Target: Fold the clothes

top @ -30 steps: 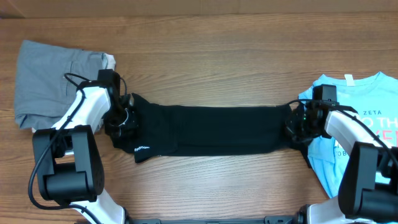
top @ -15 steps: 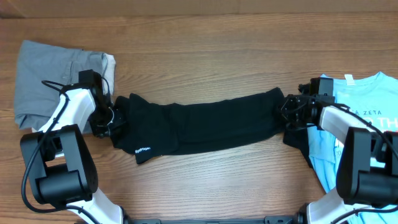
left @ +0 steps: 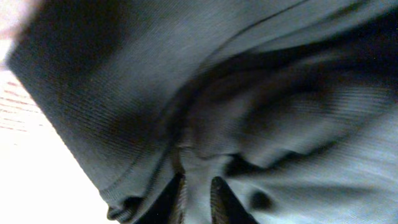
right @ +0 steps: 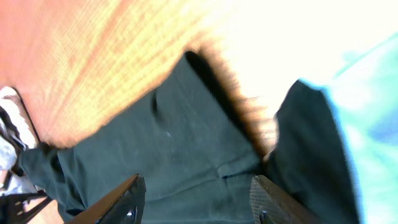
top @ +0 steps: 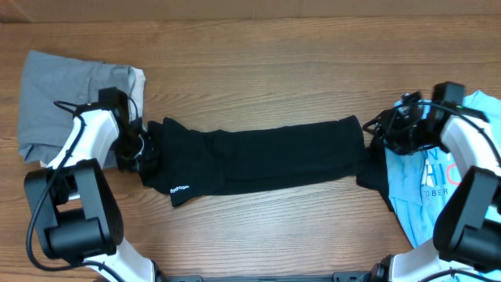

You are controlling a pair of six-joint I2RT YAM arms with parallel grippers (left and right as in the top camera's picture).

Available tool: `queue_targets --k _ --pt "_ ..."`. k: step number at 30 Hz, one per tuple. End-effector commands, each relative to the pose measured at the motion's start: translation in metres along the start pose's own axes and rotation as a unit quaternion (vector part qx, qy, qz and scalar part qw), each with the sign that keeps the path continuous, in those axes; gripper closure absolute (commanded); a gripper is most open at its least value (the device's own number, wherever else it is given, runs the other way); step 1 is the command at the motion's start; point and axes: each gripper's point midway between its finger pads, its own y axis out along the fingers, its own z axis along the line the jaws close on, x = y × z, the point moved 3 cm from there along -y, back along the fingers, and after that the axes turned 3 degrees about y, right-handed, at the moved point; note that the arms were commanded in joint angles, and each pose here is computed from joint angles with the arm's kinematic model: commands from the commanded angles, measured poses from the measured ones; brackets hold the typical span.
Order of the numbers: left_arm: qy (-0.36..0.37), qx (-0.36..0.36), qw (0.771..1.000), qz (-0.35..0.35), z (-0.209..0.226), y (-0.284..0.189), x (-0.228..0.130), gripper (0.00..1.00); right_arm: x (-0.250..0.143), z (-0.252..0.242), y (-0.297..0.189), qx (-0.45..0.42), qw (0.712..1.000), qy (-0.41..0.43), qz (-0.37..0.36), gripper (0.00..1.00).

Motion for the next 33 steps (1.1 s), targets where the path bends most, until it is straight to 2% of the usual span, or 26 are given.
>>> queue_targets --k 1,4,12,16,18,27,31,33 --pt "0.041 -0.051 0.994 -0.083 -0.027 -0.057 0.017 0.76 0.005 0.005 -0.003 0.010 0.999 -0.036 -0.006 0.42" --pt "0.066 -0.067 0.988 -0.125 -0.039 -0.098 0.018 0.69 0.007 0.002 0.013 -0.001 0.999 -0.049 0.003 0.42" --pt "0.140 -0.094 0.965 -0.200 -0.062 -0.181 -0.004 0.58 0.007 -0.008 0.044 -0.018 0.997 -0.071 0.023 0.42" --pt "0.151 -0.096 0.954 -0.241 -0.067 -0.209 -0.012 0.51 -0.001 -0.029 0.054 -0.073 0.995 -0.057 0.048 0.40" --pt "0.155 -0.096 0.949 -0.256 -0.069 -0.216 -0.015 0.48 -0.007 -0.039 0.056 -0.103 0.991 -0.049 0.063 0.40" --pt "0.157 -0.098 0.948 -0.259 -0.069 -0.219 -0.019 0.48 -0.057 -0.027 0.076 -0.105 0.979 -0.054 0.164 0.44" --pt "0.157 -0.099 0.948 -0.259 -0.069 -0.219 -0.019 0.48 -0.065 -0.017 0.085 -0.108 0.975 -0.081 0.174 0.44" --pt "0.157 -0.100 0.948 -0.257 -0.070 -0.219 -0.019 0.48 -0.063 -0.015 0.086 -0.108 0.976 -0.086 0.169 0.49"
